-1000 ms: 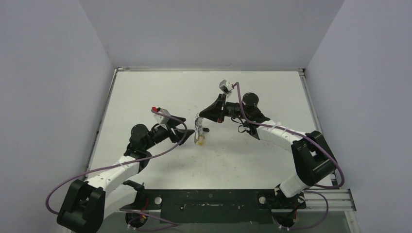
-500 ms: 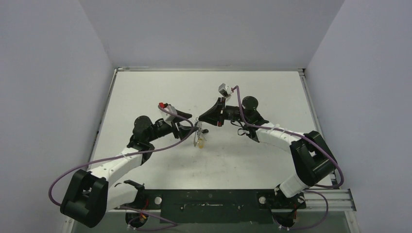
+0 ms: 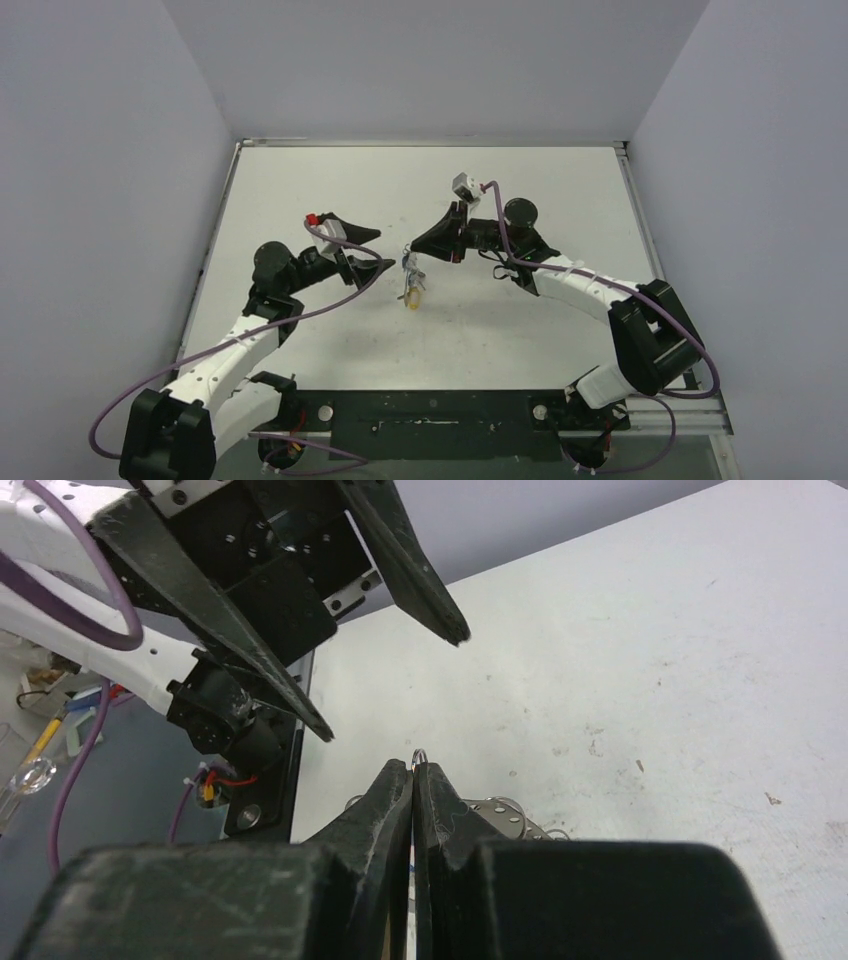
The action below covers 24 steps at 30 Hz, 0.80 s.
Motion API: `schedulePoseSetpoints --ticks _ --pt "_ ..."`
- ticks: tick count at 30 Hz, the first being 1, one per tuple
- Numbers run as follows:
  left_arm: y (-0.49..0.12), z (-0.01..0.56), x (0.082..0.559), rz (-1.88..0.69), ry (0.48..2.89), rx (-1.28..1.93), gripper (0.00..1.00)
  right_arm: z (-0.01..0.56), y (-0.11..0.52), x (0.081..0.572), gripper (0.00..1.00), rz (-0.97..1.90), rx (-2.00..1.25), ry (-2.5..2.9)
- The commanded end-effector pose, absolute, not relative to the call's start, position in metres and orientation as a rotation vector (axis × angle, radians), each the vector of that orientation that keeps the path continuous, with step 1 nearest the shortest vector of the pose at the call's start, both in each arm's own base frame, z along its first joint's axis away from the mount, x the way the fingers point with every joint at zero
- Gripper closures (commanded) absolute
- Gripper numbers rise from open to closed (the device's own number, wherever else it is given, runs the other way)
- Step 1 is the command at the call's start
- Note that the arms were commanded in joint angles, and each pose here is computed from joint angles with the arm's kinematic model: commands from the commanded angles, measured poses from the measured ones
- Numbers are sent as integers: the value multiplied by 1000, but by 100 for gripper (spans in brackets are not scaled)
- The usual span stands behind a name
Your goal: Put the keys on the keyring
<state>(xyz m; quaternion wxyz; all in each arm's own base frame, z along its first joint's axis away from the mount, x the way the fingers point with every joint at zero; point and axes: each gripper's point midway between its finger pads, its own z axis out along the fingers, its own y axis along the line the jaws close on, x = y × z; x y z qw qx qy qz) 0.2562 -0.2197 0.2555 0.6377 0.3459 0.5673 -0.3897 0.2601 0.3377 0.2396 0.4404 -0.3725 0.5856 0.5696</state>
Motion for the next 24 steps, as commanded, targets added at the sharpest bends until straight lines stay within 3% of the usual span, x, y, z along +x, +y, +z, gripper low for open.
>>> schedulePoseSetpoints --ticks 1,16,24 --pt "-228 257 250 -1006 1304 883 36 265 337 243 100 1397 -1018 1309" --pt "-252 256 241 -1228 1245 943 55 263 344 225 100 1416 -1068 1289" --pt "-257 252 237 -1259 1238 982 81 261 349 220 100 1425 -1076 1290"
